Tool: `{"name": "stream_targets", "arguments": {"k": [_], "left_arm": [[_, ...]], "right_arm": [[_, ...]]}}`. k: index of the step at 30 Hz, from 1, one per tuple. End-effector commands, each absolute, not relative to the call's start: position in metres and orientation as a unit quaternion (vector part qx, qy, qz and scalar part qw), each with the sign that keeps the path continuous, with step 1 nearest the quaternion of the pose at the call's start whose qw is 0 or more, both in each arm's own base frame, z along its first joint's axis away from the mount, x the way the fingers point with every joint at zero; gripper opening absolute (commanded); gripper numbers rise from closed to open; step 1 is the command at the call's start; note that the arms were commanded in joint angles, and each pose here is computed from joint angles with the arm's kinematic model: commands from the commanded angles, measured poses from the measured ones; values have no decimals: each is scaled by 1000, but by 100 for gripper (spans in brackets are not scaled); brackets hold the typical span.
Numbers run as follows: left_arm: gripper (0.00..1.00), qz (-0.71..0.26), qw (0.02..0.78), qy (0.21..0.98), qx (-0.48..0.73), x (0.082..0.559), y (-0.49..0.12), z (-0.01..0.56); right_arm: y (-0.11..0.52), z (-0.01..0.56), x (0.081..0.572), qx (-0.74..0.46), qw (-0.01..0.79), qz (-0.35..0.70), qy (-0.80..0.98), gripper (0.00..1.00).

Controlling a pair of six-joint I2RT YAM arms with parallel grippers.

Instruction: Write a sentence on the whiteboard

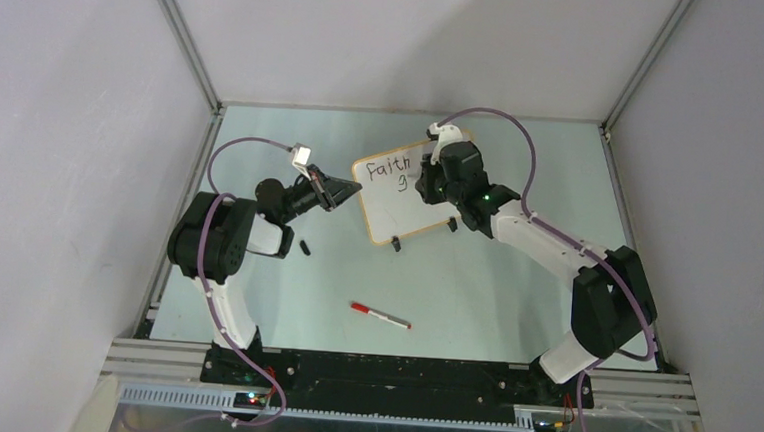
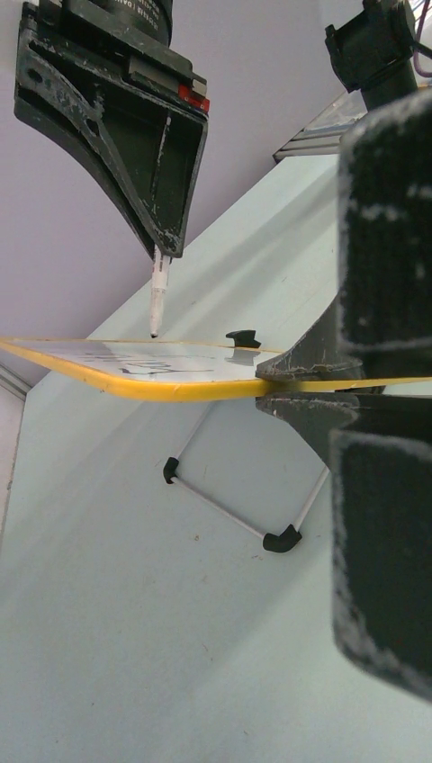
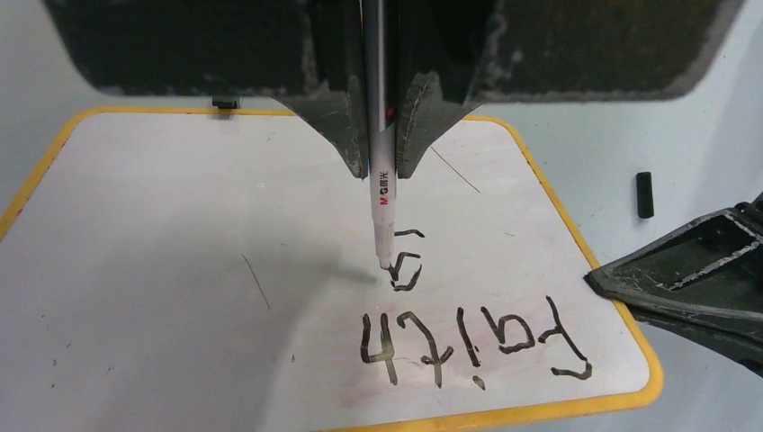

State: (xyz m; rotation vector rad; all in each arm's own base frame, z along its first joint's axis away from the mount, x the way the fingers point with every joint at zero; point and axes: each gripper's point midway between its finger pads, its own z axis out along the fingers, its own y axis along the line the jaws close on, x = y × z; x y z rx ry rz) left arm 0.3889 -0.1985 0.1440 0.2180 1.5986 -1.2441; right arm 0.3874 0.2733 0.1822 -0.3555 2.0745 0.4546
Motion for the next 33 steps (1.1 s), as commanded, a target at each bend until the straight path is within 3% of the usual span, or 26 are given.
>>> {"name": "stream_targets", "arguments": {"k": [1, 33], "left_arm": [[0, -514, 544, 653, 116, 386, -199, 153], [0, -515, 545, 652, 117, 386, -199, 154]], "right_arm": [[283, 206, 398, -137, 497, 203, 832, 0], [282, 198, 409, -130, 493, 178, 841, 0]]}}
